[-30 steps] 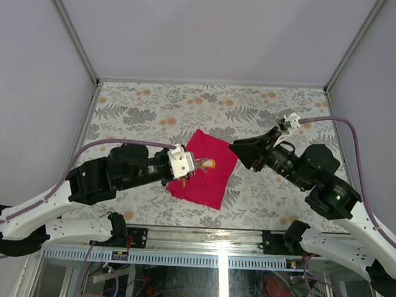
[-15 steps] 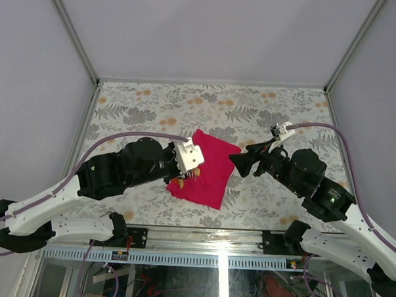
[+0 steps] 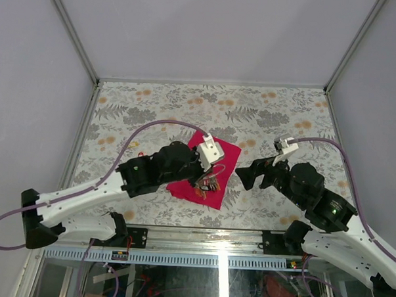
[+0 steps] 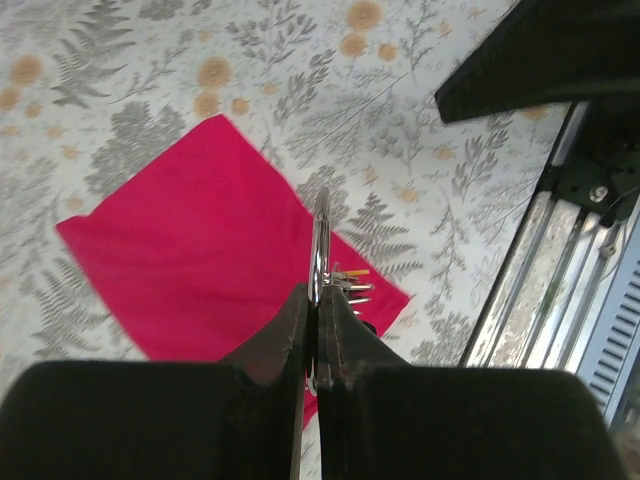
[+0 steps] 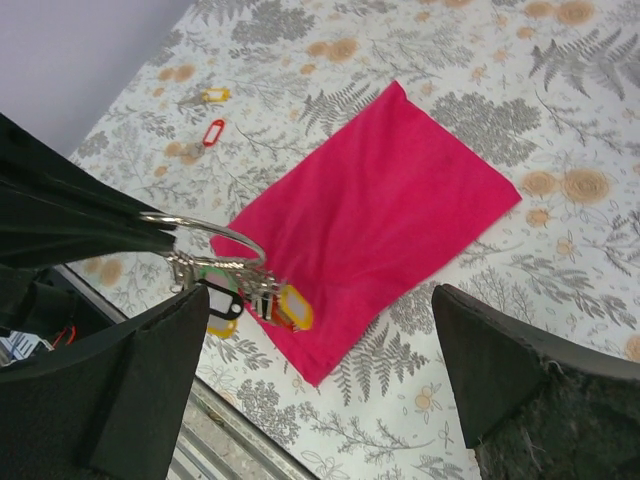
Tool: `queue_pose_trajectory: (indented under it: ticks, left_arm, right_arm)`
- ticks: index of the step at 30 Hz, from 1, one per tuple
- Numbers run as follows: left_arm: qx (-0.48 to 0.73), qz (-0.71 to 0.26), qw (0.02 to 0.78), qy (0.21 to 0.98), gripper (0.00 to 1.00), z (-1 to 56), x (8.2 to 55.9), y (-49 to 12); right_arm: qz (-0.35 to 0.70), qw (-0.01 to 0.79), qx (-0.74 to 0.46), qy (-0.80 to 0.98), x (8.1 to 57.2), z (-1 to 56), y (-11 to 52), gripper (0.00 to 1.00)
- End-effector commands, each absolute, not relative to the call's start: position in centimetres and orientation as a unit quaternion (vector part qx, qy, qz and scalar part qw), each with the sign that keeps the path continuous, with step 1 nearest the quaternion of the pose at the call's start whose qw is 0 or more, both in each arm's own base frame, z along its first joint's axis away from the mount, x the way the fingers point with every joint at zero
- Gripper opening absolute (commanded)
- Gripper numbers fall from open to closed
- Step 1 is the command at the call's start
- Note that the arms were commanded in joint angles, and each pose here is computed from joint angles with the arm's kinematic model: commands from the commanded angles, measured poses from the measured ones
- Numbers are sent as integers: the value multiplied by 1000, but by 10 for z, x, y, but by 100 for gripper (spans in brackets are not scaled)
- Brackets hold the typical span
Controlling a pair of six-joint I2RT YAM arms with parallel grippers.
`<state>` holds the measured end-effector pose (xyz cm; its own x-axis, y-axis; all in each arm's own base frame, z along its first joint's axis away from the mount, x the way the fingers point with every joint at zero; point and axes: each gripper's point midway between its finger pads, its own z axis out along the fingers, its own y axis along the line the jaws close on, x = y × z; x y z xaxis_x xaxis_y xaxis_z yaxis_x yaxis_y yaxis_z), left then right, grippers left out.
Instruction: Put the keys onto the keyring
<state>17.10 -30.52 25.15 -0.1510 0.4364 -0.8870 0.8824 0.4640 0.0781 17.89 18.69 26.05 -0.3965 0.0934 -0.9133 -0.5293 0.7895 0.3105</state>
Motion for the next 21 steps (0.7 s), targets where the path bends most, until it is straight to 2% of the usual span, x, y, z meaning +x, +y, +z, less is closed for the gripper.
queue_pose_trajectory:
  ticks: [1, 6, 14, 16, 19, 21]
  left_arm:
    - [420, -339, 500, 677, 0, 276, 180, -359]
    - [402, -368, 479, 689, 0, 244, 203, -377]
    - [366, -368, 466, 716, 1, 211, 246, -363]
    - [354, -359, 468, 726, 2, 203, 258, -355]
    - [325, -350, 474, 739, 10, 194, 280, -339]
    - [308, -343, 476, 749, 11, 186, 294, -329]
  right_arm:
    - [271, 531, -105, 796, 182, 258, 173, 99]
    - [256, 527, -70, 808, 179, 250, 157, 99]
    - [237, 477, -87, 842, 173, 239, 162, 99]
    - [239, 474, -89, 843, 173, 238, 164, 99]
    - [236, 474, -83, 844, 175, 235, 164, 99]
    - [234, 474, -83, 845, 175, 233, 163, 99]
